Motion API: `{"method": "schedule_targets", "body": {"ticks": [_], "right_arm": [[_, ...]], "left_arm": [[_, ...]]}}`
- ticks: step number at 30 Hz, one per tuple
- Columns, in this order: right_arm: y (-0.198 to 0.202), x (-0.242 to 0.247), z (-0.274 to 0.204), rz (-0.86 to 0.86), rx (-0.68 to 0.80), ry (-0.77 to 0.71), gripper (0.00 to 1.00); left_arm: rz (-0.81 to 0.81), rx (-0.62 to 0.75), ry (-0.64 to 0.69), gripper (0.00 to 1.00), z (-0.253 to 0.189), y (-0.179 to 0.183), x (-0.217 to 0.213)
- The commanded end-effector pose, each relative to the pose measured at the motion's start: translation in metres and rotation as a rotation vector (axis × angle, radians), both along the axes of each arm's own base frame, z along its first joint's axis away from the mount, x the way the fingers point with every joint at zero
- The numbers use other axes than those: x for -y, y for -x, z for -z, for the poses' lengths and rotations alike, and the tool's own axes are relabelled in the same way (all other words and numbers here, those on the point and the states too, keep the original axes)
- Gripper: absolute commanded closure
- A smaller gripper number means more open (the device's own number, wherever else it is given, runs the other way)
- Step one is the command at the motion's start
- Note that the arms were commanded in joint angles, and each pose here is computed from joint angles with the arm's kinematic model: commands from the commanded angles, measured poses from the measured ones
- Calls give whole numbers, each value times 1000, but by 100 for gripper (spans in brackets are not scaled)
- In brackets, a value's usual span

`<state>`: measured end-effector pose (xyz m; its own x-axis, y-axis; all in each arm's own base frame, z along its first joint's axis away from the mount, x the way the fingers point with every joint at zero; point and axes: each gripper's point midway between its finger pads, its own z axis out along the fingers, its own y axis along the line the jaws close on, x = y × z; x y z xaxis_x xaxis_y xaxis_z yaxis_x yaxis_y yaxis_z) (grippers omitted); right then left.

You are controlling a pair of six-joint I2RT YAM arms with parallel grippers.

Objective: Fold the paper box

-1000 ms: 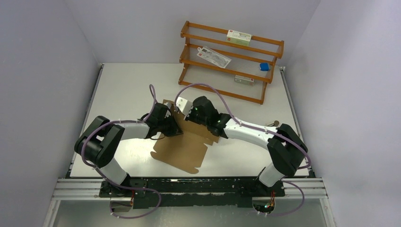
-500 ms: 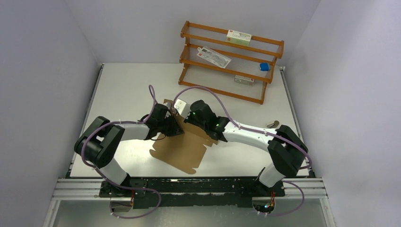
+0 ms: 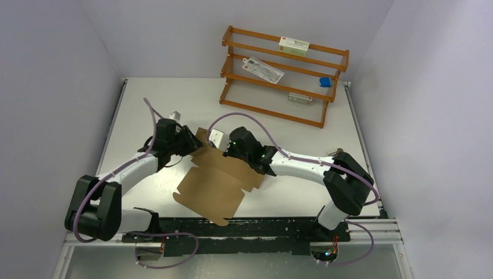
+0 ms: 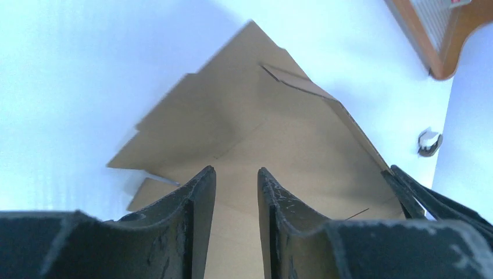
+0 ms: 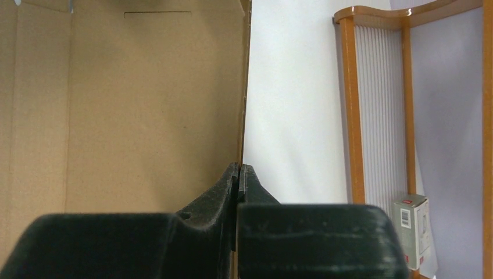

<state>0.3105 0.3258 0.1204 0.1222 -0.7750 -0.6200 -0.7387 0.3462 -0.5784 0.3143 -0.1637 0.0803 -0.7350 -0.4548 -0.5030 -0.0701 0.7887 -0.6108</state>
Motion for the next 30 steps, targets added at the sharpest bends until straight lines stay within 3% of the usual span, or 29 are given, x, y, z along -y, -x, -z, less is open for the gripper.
{"method": "schedule_targets", "body": {"ticks": [1, 7, 16, 30], "right_arm": [[-10, -4, -14, -21, 71, 10, 100], [-14, -6, -23, -39, 122, 17, 100], [-21, -8, -42, -53, 201, 9, 100], [-30, -16, -61, -67, 287, 4, 100]], "left_arm": [[-10, -18, 16, 60, -13, -2, -19], [-21, 22, 76, 60, -45, -30, -28], [-23, 59, 92, 71, -64, -67, -22], [61, 11, 82, 80, -45, -62, 6]]}}
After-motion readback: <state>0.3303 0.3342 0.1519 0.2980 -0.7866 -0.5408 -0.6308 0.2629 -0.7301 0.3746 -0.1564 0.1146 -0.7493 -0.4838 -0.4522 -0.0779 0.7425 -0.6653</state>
